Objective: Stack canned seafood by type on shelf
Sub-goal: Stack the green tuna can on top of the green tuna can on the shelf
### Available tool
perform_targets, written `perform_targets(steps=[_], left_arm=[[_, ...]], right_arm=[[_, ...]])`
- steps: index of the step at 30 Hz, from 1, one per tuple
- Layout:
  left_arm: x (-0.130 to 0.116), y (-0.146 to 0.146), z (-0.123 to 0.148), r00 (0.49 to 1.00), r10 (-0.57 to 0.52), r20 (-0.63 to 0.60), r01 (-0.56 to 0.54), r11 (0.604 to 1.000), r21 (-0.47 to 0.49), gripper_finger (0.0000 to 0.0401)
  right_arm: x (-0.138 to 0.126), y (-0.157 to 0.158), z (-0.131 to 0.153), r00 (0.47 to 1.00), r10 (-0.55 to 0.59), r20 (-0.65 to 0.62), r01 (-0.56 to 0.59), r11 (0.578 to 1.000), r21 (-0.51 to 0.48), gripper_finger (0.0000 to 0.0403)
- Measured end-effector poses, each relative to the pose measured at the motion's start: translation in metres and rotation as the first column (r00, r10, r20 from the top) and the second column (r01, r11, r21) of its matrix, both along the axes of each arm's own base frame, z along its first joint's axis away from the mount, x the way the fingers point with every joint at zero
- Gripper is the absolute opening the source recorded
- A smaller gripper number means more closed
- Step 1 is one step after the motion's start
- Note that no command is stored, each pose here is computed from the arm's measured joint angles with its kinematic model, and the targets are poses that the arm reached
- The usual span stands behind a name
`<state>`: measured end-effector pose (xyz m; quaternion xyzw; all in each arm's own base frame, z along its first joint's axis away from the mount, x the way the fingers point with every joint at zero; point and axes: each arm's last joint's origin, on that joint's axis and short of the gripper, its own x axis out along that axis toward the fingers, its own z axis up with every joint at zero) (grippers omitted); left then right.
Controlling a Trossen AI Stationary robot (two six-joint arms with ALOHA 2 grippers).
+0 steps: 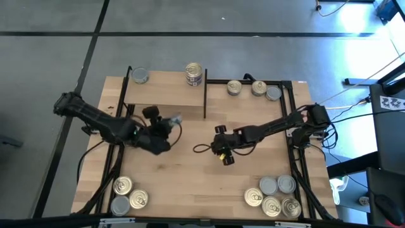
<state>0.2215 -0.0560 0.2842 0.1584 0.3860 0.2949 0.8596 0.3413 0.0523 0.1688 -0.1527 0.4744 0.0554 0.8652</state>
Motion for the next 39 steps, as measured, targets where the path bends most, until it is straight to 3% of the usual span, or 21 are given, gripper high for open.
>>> perform_targets(steps=[7, 14, 30, 39], left_arm=[[-0.001, 0.043, 0.041, 0.983, 0.180, -0.033, -0.179, 0.984, 0.014, 0.0137], [-0.012, 0.092, 0.062, 0.921, 0.378, -0.091, -0.375, 0.926, 0.050, 0.0138], [-0.031, 0.192, 0.042, 0.676, 0.680, -0.284, -0.675, 0.726, 0.133, 0.0138], [-0.033, 0.227, 0.020, 0.573, 0.713, -0.403, -0.722, 0.672, 0.163, 0.0139]], right_arm=[[-0.008, -0.001, -0.013, 0.999, 0.038, -0.024, -0.038, 0.999, -0.023, 0.0200], [-0.009, -0.001, -0.020, 0.997, 0.064, 0.031, -0.064, 0.998, -0.017, 0.0200], [-0.011, -0.002, -0.024, 0.995, 0.072, 0.069, -0.069, 0.996, -0.052, 0.0200], [-0.010, -0.002, -0.024, 0.994, 0.076, 0.079, -0.072, 0.996, -0.055, 0.0200]])
